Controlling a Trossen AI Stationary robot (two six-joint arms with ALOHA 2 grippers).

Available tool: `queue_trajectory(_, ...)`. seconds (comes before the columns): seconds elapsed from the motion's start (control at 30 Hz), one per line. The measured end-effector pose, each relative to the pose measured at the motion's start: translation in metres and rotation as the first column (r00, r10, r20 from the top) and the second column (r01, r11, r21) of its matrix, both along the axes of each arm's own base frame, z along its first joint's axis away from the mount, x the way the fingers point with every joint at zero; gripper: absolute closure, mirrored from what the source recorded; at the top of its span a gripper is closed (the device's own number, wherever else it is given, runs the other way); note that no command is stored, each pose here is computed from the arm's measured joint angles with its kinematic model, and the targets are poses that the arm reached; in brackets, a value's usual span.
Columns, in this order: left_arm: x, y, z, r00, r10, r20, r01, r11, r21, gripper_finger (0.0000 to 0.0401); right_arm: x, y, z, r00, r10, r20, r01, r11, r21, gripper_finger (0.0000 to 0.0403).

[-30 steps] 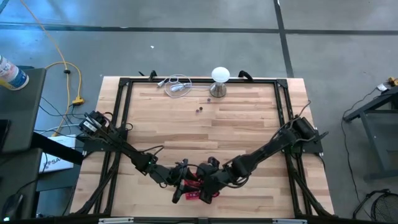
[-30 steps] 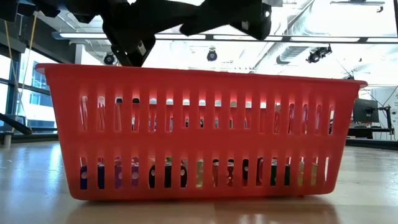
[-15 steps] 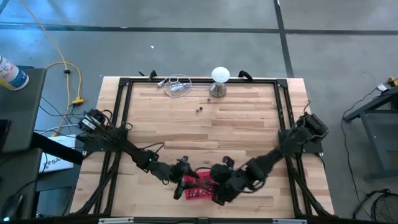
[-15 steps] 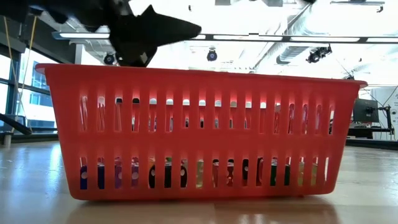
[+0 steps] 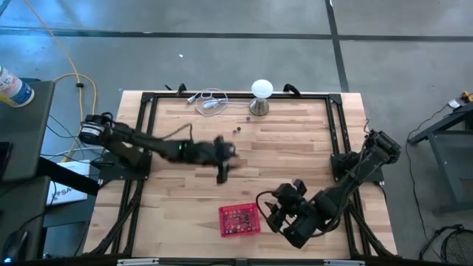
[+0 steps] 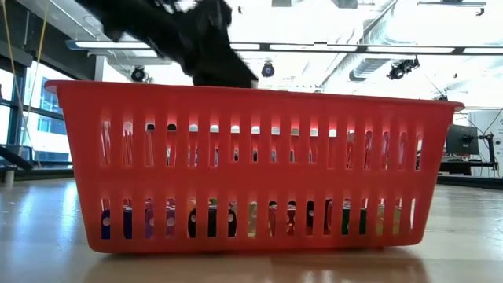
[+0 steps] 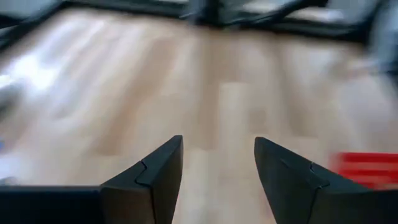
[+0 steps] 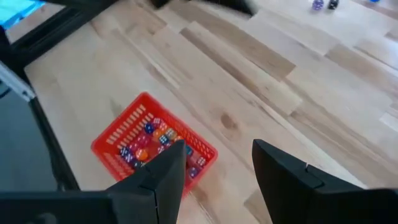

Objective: Pick & Place Dice
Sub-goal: Put the purple dice into the red bin

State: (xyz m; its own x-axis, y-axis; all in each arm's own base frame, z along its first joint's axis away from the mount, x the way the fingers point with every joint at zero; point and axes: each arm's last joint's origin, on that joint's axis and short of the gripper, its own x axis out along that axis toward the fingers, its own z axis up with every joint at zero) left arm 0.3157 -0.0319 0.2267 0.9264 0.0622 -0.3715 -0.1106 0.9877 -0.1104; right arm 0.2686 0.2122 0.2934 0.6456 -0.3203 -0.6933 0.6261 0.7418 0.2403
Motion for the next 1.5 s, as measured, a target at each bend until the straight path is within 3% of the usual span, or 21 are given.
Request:
queue_trajectory(0.13, -0.001, 0.053, -0.010, 0.984, 0.151, -0.091, -0.146, 0.988, 0.054, 0.0210, 0.004, -0.007, -0.001, 0.999, -0.048, -0.002, 0.048, 0.999, 0.018, 0.0225)
queue_trajectory(0.27, -0.011, 0.104, -0.030, 0.932, 0.271, -0.242, -0.258, 0.962, 0.083, 0.0210, 0.009, -0.016, -0.001, 0.996, -0.092, -0.011, 0.092, 0.995, 0.032, 0.0225)
queue_trajectory(0.4, -0.018, 0.137, -0.049, 0.934, 0.140, -0.330, -0.139, 0.990, 0.027, 0.0210, 0.012, -0.022, -0.002, 0.991, -0.129, -0.021, 0.129, 0.990, 0.057, 0.0225)
queue_trajectory(0.5, -0.017, 0.146, -0.064, 0.936, 0.007, -0.352, 0.002, 1.000, 0.027, 0.0210, 0.015, -0.026, -0.002, 0.987, -0.158, -0.018, 0.159, 0.985, 0.066, 0.0225)
queue_trajectory(0.77, -0.011, 0.162, -0.092, 0.930, -0.053, -0.363, 0.090, 0.992, 0.085, 0.0210, 0.022, -0.038, -0.002, 0.980, -0.200, -0.026, 0.201, 0.976, 0.082, 0.0225)
queue_trajectory(1.13, -0.006, 0.182, -0.114, 0.947, 0.005, -0.321, 0.028, 0.995, 0.098, 0.0210, 0.025, -0.047, -0.003, 0.971, -0.233, -0.051, 0.237, 0.967, 0.090, 0.0225)
queue_trajectory(1.5, -0.001, 0.187, -0.118, 0.963, 0.022, -0.268, 0.031, 0.981, 0.192, 0.0210, 0.026, -0.056, -0.004, 0.964, -0.254, -0.080, 0.259, 0.964, 0.057, 0.0225)
